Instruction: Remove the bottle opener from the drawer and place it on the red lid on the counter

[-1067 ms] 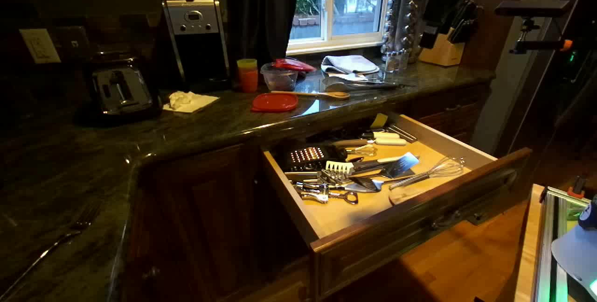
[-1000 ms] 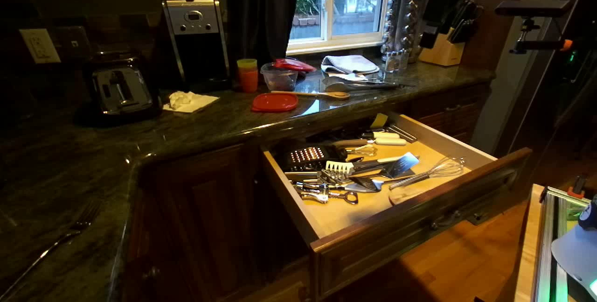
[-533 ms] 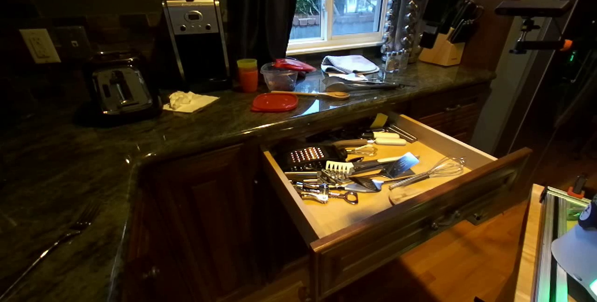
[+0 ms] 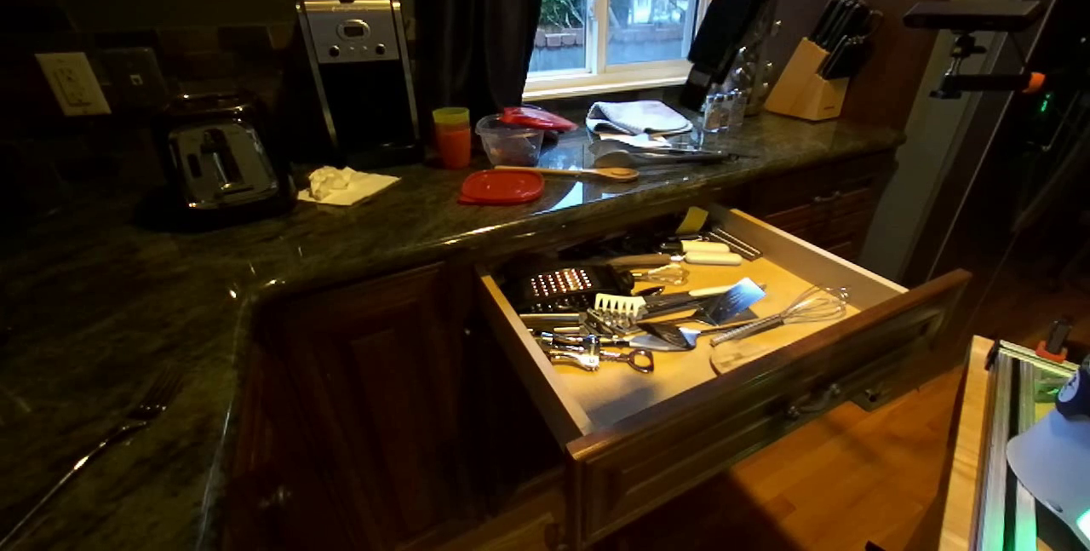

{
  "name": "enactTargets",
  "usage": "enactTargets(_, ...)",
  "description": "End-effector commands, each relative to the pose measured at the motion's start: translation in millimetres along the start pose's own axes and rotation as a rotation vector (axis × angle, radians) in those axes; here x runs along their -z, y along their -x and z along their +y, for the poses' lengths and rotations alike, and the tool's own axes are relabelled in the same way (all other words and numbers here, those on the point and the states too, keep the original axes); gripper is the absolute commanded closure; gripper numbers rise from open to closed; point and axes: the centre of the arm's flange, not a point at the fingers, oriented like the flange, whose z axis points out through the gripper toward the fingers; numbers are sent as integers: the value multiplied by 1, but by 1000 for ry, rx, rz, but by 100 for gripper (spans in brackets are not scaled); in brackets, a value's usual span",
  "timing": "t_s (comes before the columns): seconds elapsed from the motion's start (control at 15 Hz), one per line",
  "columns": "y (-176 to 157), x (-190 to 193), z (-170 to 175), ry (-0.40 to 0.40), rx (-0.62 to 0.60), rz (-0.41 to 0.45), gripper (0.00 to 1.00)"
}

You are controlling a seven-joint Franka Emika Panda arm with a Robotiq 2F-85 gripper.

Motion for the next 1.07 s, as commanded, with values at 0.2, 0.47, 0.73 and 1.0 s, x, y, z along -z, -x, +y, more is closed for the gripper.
enactTargets(0.2,-28,-103,-29,-115,67,7,0)
enactTargets(0.47,-31,-166,-39,-140,85,-68,0)
enactTargets(0.73,-31,-219,-35,-142,79,-155,0)
enactTargets(1.0,-39,-257,-31,-124,89,-238,0)
